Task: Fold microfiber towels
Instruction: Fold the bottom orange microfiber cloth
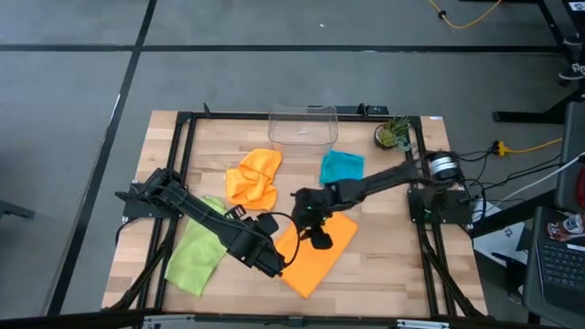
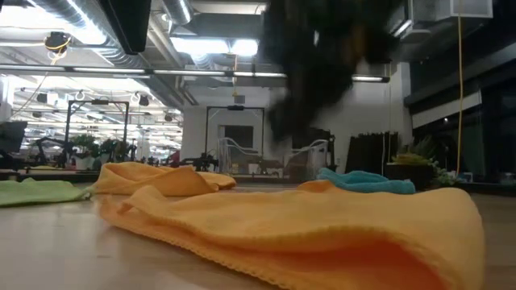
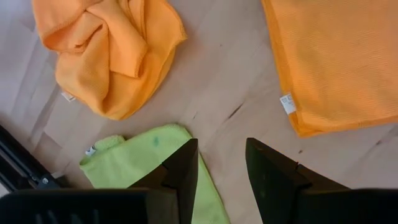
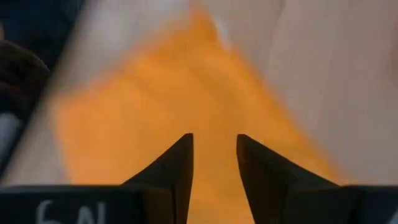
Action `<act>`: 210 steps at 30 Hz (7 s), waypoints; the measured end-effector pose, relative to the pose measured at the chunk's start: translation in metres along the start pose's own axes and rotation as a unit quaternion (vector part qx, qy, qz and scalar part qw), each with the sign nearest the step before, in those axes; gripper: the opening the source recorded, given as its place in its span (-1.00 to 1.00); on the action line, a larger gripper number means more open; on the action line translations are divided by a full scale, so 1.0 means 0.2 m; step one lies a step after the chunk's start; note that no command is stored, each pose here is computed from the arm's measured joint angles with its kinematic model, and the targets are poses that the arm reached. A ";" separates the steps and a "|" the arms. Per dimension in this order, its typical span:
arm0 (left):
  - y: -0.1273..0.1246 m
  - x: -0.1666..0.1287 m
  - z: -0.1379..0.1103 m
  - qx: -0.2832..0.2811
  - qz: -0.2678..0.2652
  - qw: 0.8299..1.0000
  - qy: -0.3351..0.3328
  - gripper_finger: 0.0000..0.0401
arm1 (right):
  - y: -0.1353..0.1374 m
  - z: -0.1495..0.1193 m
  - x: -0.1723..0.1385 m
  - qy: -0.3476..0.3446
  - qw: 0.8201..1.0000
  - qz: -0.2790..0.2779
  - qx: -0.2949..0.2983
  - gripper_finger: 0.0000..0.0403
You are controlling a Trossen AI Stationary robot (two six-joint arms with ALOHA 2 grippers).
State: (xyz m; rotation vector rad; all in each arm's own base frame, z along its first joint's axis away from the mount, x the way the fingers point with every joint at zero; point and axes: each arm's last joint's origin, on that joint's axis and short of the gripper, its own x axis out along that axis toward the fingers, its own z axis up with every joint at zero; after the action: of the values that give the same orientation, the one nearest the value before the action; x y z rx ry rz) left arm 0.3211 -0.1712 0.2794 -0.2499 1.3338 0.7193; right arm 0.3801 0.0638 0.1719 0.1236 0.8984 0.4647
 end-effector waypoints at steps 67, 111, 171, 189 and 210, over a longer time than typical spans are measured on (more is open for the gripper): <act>0.01 0.00 0.02 -0.025 0.011 0.999 -0.028 -0.37 | 0.27 -0.11 0.22 -0.165 0.949 -0.261 0.058 -0.38; -0.02 -0.01 0.00 -0.025 -0.001 0.999 -0.046 -0.37 | -0.23 -0.21 0.17 -0.119 0.883 -0.351 0.289 -0.38; -0.19 -0.26 -0.32 0.235 -0.228 0.916 -0.230 -0.37 | 0.89 -0.09 -0.48 -0.019 0.970 -0.114 0.212 -0.38; 0.22 -0.03 -0.32 -0.015 -0.505 0.801 -0.319 -0.45 | 0.88 -0.08 -0.48 -0.036 0.968 -0.127 0.212 -0.38; -0.19 -0.27 -0.29 0.226 -0.329 0.865 -0.302 -0.47 | 0.88 -0.08 -0.48 -0.034 0.971 -0.126 0.200 -0.38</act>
State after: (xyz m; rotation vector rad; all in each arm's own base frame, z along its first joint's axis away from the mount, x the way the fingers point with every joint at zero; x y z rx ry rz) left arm 0.2944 -0.2495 0.3076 -0.0726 0.6964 -0.1178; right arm 0.2569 0.1779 0.2826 0.3867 0.9176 0.0372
